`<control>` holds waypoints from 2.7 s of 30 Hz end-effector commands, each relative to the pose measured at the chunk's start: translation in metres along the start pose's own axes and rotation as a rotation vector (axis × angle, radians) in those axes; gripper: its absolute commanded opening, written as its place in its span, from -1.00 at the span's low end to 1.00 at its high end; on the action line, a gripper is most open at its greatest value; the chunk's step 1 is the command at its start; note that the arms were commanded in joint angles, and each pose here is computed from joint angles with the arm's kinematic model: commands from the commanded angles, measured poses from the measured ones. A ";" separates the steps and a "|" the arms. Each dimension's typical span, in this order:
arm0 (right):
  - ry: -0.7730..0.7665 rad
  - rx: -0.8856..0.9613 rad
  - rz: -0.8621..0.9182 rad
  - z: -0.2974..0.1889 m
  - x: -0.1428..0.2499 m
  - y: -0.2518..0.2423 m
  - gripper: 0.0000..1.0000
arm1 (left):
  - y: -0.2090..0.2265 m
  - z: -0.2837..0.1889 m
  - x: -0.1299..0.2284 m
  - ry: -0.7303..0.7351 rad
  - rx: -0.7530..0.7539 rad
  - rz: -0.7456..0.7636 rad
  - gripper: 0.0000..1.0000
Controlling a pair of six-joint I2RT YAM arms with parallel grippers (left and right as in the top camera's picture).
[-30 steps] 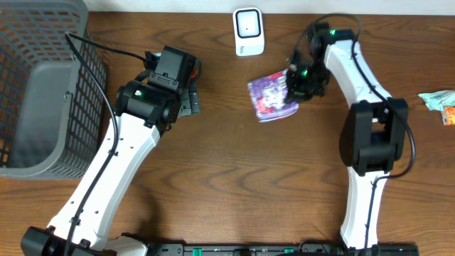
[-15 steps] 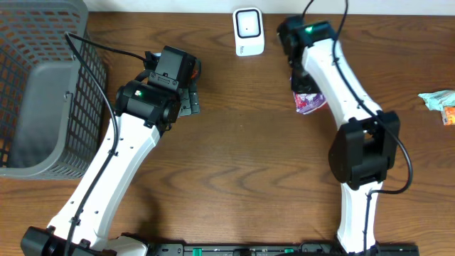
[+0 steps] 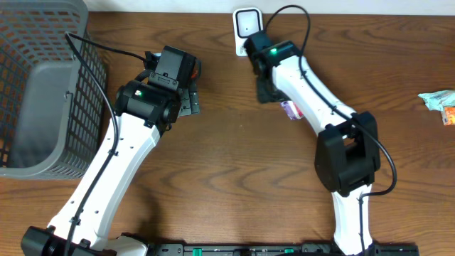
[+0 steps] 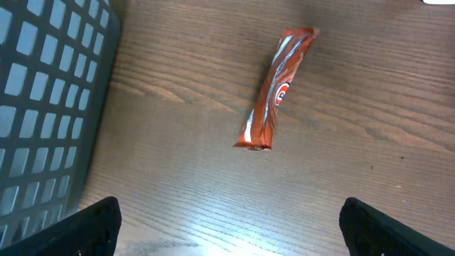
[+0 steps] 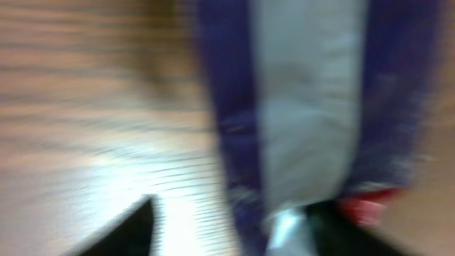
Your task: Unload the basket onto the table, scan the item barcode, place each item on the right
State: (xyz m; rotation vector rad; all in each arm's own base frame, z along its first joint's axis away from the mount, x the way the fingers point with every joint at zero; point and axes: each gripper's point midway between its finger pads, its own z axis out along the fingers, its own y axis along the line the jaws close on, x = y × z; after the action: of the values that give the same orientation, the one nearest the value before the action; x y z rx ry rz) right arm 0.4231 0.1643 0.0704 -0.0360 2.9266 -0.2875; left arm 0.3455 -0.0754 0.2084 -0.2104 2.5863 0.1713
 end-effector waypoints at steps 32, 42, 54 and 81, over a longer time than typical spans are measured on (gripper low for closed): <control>0.016 -0.859 -0.055 -0.018 -0.033 -0.081 0.87 | 0.001 -0.002 -0.004 -0.009 0.000 -0.008 0.96; 0.033 -0.951 -0.047 0.038 -0.001 -0.053 0.63 | 0.001 -0.002 -0.004 -0.008 0.000 -0.008 0.96; 0.029 -1.030 -0.061 0.047 0.013 -0.015 0.38 | 0.001 -0.002 -0.004 -0.009 0.000 -0.008 0.96; -0.102 -1.294 0.023 -0.053 -0.043 0.052 -0.97 | 0.001 -0.002 -0.004 -0.009 0.000 -0.008 0.96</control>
State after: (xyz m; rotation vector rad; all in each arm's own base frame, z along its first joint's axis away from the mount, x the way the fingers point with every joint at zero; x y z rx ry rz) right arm 0.4423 0.2213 0.0563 -0.2130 2.6059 1.3963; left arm 0.3455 -0.0754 0.2085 -0.2100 2.5860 0.1712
